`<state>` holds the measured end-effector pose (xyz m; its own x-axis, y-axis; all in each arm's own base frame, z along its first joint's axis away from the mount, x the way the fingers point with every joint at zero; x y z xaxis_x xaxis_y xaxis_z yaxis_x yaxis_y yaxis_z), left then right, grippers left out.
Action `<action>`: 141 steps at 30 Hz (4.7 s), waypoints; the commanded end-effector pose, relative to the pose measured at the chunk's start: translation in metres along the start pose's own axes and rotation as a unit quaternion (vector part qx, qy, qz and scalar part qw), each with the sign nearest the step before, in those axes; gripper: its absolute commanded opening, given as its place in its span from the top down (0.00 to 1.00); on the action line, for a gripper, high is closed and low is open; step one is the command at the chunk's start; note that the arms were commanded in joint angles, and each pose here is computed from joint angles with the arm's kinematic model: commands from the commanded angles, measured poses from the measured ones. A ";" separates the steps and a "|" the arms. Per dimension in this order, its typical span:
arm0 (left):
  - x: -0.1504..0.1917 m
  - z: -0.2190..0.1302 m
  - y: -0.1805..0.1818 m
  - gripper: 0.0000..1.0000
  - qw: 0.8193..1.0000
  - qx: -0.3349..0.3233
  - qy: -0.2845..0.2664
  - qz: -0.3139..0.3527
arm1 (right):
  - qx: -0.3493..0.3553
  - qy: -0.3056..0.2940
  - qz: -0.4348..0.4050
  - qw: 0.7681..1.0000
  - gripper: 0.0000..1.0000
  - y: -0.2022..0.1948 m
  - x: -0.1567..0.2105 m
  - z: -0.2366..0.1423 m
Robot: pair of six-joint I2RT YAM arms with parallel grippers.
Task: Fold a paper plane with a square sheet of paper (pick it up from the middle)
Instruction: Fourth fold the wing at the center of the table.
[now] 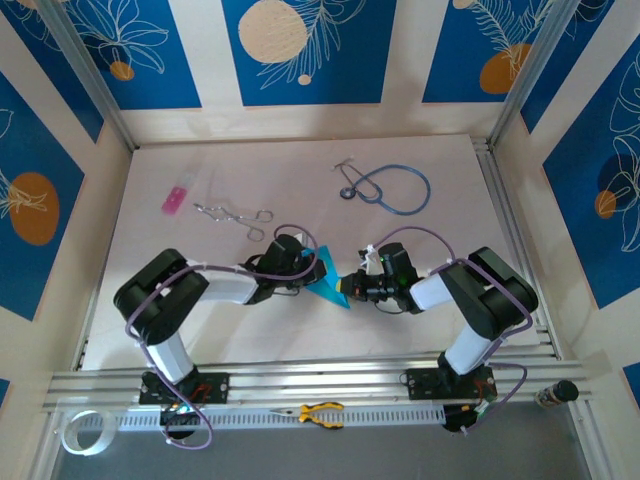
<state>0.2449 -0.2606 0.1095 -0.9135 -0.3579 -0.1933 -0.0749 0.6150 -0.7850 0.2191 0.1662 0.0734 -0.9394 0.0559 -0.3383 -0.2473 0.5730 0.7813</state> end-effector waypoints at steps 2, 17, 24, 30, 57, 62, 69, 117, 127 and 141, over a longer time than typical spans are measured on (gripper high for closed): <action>-0.001 0.008 -0.009 0.92 1.000 0.018 0.001 0.007 | 0.027 0.015 0.028 0.999 0.96 -0.015 0.011 0.000; -0.008 0.015 0.000 0.92 0.999 -0.030 -0.016 -0.005 | 0.028 0.024 0.039 0.999 0.96 -0.017 0.010 0.002; -0.011 0.019 0.003 0.92 0.999 -0.039 -0.015 -0.008 | 0.027 0.027 0.044 0.998 0.96 -0.017 0.009 0.002; -0.012 0.022 0.006 0.92 0.999 -0.043 -0.014 -0.013 | 0.027 0.031 0.053 0.998 0.96 -0.018 0.010 0.002; -0.013 0.039 0.006 0.90 0.999 -0.027 0.027 0.000 | 0.028 0.035 0.067 0.997 0.96 -0.022 0.010 0.003; -0.010 0.043 0.014 0.91 0.998 -0.046 0.042 -0.009 | 0.029 0.036 0.069 0.997 0.95 -0.021 0.011 0.003; -0.005 0.041 0.027 0.93 0.995 -0.083 0.054 -0.020 | 0.017 0.040 0.069 0.997 0.87 -0.009 0.006 -0.001; -0.003 0.039 0.033 0.95 0.994 -0.088 0.055 -0.028 | 0.069 0.120 0.070 0.988 0.88 0.006 0.047 -0.019; -0.003 0.038 0.036 0.95 0.994 -0.092 0.051 -0.032 | 0.075 0.141 0.073 0.984 0.88 0.007 0.052 -0.021; -0.003 0.038 0.038 0.95 0.994 -0.090 0.048 -0.039 | 0.076 0.148 0.067 0.984 0.92 0.008 0.054 -0.020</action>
<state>0.2722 -0.2796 0.0868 -0.9318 -0.3361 -0.1371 -0.1167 0.6351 -0.7636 0.1748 0.1601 0.0810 -0.9901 -0.0476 -0.1321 -0.1289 0.6818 0.7201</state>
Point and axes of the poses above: each hand's point on the last joint's axis, 136 mm out from that joint toward the fingers, its own z axis out along the fingers, its own y axis along the line the jaws close on, x = y × z, the point moved 10 cm from there along -z, back along the fingers, and after that the axes turned 8 degrees about -z, right-handed, at the moved point
